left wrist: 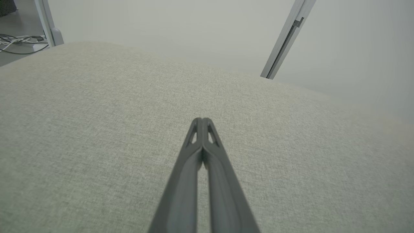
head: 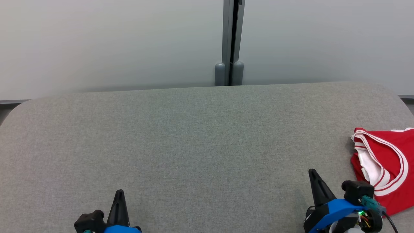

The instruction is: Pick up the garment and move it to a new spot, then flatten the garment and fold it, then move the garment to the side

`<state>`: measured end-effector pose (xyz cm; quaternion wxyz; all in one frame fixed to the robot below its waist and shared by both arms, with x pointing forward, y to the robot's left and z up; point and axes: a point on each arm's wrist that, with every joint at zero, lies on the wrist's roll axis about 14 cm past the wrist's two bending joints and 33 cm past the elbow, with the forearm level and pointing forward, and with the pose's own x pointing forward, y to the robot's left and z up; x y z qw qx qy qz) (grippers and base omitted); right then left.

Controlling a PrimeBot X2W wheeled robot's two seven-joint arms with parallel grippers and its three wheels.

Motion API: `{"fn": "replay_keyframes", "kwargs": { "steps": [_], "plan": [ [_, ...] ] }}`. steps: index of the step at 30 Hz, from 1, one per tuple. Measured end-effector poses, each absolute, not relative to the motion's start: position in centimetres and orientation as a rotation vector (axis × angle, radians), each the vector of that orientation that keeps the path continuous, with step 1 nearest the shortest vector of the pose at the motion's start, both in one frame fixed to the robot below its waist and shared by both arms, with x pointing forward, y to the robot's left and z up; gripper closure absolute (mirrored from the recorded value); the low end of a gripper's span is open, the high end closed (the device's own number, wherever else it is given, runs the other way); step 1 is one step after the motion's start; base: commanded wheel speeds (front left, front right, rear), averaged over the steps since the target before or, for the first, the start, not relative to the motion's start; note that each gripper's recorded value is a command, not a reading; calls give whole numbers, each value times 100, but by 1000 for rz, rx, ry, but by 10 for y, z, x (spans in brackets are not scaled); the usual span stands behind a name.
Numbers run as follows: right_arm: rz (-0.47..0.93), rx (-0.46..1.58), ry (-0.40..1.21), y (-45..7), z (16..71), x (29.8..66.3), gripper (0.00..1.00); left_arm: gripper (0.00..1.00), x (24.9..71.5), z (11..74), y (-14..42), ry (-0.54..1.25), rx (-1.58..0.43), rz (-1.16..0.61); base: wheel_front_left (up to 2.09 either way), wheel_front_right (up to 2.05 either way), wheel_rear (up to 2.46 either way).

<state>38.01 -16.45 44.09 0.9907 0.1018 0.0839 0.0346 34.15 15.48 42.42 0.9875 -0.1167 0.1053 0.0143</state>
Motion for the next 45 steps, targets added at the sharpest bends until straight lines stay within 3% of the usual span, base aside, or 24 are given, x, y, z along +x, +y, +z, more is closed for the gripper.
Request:
{"fn": "replay_keyframes", "kwargs": {
  "steps": [45],
  "plan": [
    [-70,909,111,-189,468,387,100,100,363,444,180,207,-933,131,0,0,0]
  ]
}}
